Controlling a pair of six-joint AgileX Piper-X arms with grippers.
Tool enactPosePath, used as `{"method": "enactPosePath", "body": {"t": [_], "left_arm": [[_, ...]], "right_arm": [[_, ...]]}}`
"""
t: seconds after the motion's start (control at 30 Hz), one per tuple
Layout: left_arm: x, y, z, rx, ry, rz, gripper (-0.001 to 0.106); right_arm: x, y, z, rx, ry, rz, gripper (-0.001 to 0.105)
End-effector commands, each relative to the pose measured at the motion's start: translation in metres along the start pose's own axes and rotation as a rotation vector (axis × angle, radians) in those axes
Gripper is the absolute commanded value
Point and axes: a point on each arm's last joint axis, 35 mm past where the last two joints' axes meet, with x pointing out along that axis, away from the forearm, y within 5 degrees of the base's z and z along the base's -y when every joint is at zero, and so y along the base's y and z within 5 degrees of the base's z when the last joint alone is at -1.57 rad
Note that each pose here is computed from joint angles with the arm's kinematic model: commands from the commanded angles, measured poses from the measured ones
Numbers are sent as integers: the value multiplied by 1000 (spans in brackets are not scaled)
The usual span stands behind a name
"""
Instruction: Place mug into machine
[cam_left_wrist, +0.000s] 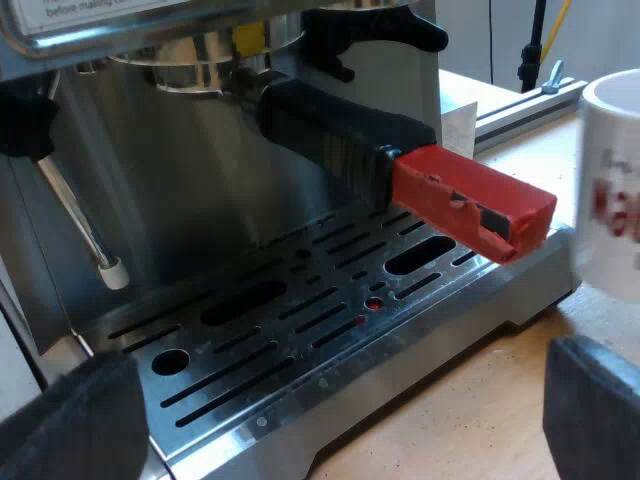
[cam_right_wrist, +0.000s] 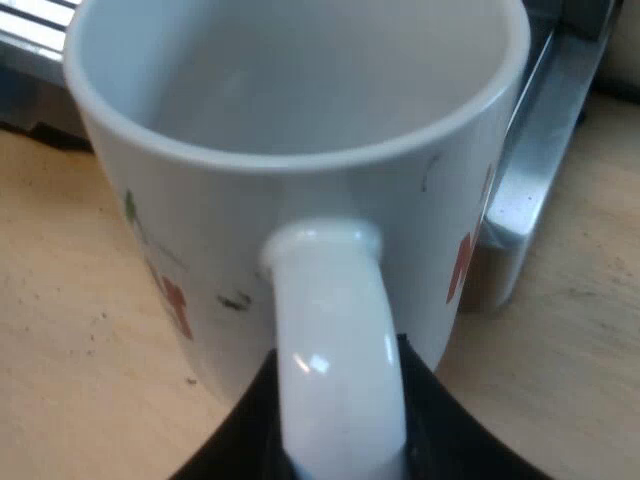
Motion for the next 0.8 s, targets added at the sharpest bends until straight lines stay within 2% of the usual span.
{"method": "enactPosePath", "body": {"t": [0.03,0.17,0.23,0.27,0.3,0.33,0.5,0.63,0.8], "left_arm": [[1,0,0,-1,-6,5,81],[3,1,-1,-4,9,7,81],[7,2,-3,-9,43,13,81],[8,2,-3,-9,44,13,81],[8,2,-3,-9,45,14,81],[10,2,-3,-10,49,14,81],[11,2,-3,-9,45,14,81],[11,2,-3,-9,43,13,81],[11,2,-3,-9,43,13,81]], "right_arm": [[7,0,17,43,-95,-32,0],[19,3,20,48,-112,-33,0],[26,5,22,52,-126,-35,0],[27,5,22,53,-128,-35,0],[49,11,25,57,-144,-37,0],[54,12,26,59,-150,-37,0],[67,15,35,67,-185,-41,0],[83,19,38,58,-155,-38,0],[95,23,41,43,-184,-43,0]]}}
